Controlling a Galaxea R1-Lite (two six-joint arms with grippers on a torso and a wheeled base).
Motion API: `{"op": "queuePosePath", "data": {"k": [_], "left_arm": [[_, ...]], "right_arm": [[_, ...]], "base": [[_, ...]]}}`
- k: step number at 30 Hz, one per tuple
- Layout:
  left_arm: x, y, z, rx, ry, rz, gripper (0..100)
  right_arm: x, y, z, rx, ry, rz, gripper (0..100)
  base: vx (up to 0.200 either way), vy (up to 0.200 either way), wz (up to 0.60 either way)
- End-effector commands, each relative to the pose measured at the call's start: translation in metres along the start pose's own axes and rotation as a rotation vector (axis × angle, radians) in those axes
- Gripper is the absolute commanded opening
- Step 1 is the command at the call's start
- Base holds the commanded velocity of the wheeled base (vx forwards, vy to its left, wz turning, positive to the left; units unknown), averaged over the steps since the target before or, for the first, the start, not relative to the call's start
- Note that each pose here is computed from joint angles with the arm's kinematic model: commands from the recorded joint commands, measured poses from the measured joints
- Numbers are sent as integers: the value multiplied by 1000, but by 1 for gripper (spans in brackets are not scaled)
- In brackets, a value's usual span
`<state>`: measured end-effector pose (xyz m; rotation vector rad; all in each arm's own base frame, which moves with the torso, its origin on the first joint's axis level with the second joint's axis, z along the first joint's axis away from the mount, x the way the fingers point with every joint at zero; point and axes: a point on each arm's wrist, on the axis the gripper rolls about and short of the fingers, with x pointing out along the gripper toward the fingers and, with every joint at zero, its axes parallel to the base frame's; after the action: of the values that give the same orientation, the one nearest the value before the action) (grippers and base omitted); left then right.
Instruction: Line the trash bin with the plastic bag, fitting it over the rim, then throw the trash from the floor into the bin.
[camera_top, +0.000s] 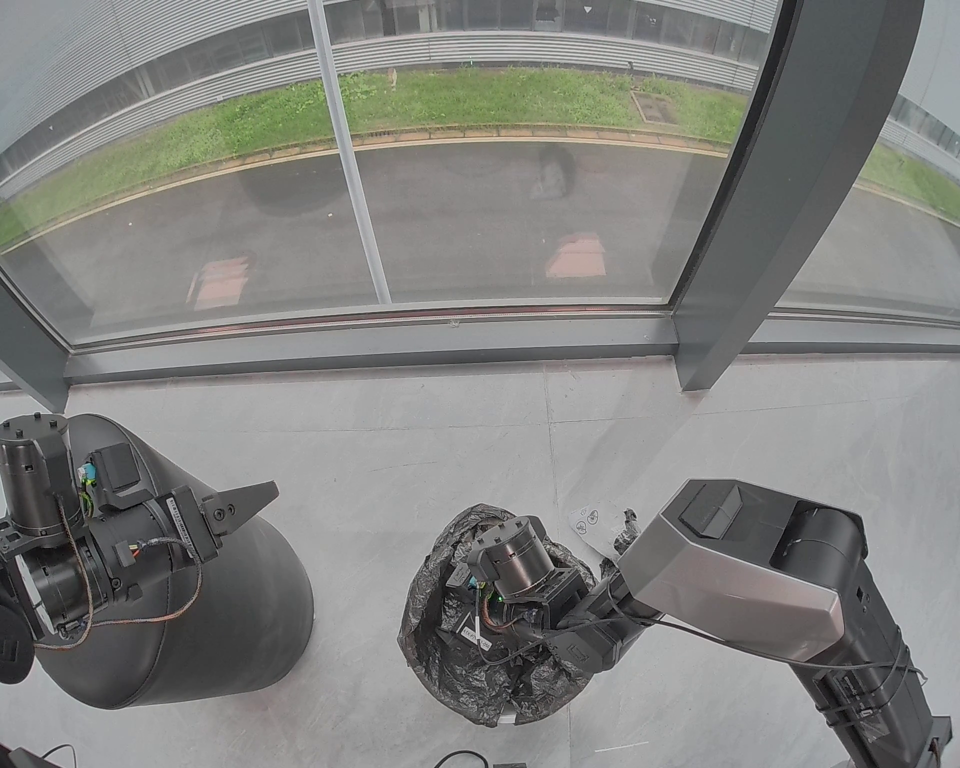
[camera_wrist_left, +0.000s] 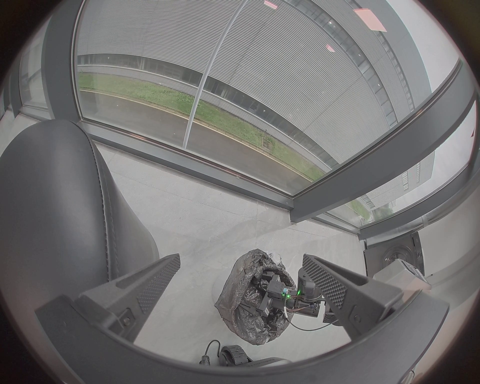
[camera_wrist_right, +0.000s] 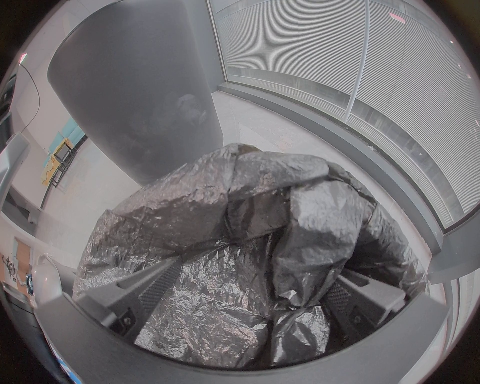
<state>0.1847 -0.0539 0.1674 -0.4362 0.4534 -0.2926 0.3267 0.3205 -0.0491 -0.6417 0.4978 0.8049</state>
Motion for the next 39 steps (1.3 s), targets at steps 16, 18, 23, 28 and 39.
{"op": "queuePosePath", "data": {"k": [16, 18, 23, 28, 39], "left_arm": [[-2, 0, 0, -1, -5, -3, 100], [-3, -1, 0, 1, -9, -5, 100], [-13, -4, 3, 6, -42, -29, 100], [-27, -9, 7, 15, -93, -56, 100], [-107, -21, 14, 71, -331, -153, 100]], "right_arm": [[-59, -14, 30, 268, -48, 48, 100], [-67, -14, 31, 280, -51, 48, 100], [-104, -16, 31, 290, -52, 36, 100], [-139, -25, 29, 301, -63, 15, 100], [-221, -59, 30, 360, -148, -207, 100]], "base": [[0, 0, 0], [0, 0, 0], [0, 0, 0], [0, 0, 0], [0, 0, 0]]}}
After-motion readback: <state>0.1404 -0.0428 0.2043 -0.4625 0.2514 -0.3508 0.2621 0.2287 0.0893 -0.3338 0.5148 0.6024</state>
